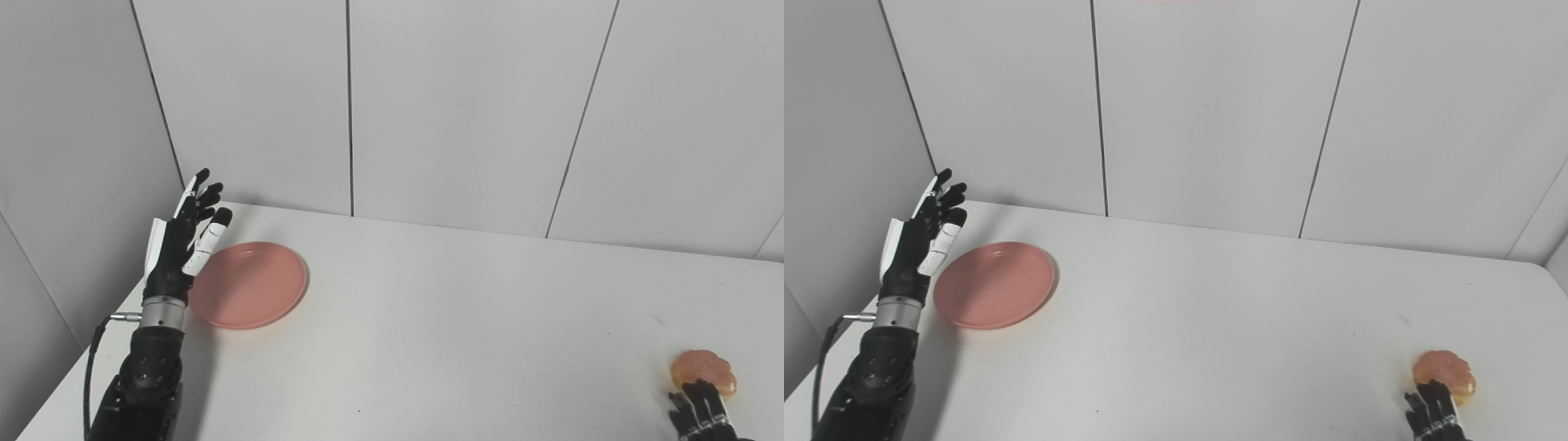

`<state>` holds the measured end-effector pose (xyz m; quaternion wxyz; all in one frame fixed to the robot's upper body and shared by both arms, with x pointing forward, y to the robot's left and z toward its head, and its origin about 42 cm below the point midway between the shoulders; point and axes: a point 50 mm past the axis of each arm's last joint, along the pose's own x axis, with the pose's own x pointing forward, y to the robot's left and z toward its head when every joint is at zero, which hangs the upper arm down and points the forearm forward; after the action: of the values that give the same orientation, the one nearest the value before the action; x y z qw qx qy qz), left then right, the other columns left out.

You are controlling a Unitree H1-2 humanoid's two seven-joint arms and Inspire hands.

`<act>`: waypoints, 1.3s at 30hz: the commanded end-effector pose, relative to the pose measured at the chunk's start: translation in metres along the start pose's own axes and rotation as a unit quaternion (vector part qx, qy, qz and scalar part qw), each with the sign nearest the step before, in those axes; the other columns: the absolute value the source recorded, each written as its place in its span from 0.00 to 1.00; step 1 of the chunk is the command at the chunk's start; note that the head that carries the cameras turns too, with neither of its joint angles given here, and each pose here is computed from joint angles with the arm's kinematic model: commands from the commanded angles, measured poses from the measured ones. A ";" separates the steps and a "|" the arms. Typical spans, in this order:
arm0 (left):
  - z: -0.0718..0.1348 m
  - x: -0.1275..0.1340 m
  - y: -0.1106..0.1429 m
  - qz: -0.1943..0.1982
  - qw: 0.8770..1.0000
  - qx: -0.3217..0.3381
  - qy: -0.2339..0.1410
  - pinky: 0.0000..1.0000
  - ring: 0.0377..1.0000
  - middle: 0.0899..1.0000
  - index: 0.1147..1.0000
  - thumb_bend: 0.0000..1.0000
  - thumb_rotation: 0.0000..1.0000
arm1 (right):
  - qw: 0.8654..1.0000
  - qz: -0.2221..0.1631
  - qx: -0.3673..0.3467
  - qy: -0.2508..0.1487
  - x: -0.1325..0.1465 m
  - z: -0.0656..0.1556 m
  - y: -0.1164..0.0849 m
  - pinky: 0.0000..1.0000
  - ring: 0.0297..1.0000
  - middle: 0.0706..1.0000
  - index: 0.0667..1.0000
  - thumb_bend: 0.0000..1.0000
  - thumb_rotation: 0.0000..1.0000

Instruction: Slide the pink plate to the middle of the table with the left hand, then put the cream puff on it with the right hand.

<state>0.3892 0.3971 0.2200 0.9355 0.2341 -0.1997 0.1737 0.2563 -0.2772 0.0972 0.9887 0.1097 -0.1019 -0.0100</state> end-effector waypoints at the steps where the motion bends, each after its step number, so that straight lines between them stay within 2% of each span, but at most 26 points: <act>1: 0.022 0.030 0.023 0.029 0.997 0.035 -0.069 0.82 0.86 0.88 0.92 0.95 0.95 | 0.996 -0.020 0.010 0.082 0.000 -0.040 -0.005 1.00 0.95 0.95 0.94 0.73 0.98; 7: 0.005 0.042 0.033 0.040 0.996 0.062 -0.057 0.79 0.84 0.87 0.91 0.91 0.95 | 0.996 -0.021 0.006 0.084 0.000 -0.040 -0.006 1.00 0.95 0.94 0.94 0.73 0.98; 9: -0.003 0.045 0.038 0.048 0.995 0.071 -0.045 0.83 0.87 0.89 0.93 0.87 0.95 | 0.996 -0.020 0.006 0.084 -0.001 -0.040 -0.005 1.00 0.94 0.93 0.93 0.74 0.98; 12: -0.014 0.047 0.045 0.058 0.995 0.076 -0.027 0.87 0.89 0.90 0.94 0.87 0.96 | 0.996 -0.020 0.004 0.085 -0.001 -0.040 -0.005 1.00 0.93 0.92 0.93 0.75 0.98; 19: -0.031 0.047 0.048 0.055 0.995 0.077 0.003 0.86 0.89 0.89 0.92 0.74 0.94 | 0.996 -0.022 0.002 0.085 -0.001 -0.041 -0.005 1.00 0.93 0.92 0.93 0.77 0.98; 29: -0.055 0.042 0.029 0.042 0.997 0.057 0.039 0.85 0.88 0.86 0.90 0.76 0.91 | 0.996 -0.023 -0.005 0.086 -0.002 -0.040 -0.007 1.00 0.92 0.91 0.92 0.77 0.98; 37: -0.061 0.038 0.008 0.017 0.997 0.056 0.041 0.84 0.87 0.86 0.91 0.76 0.94 | 0.996 -0.025 -0.007 0.088 -0.003 -0.040 -0.007 1.00 0.91 0.89 0.92 0.76 0.98; 39: -0.062 0.036 0.005 0.007 0.998 0.057 0.040 0.81 0.86 0.85 0.92 0.72 0.93 | 0.996 -0.024 -0.008 0.088 -0.003 -0.041 -0.007 0.99 0.91 0.89 0.92 0.76 0.98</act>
<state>0.4198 0.4360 0.1494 0.9384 0.2766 -0.0869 0.1879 0.2561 -0.2772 0.0966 0.9899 0.0984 -0.1013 -0.0105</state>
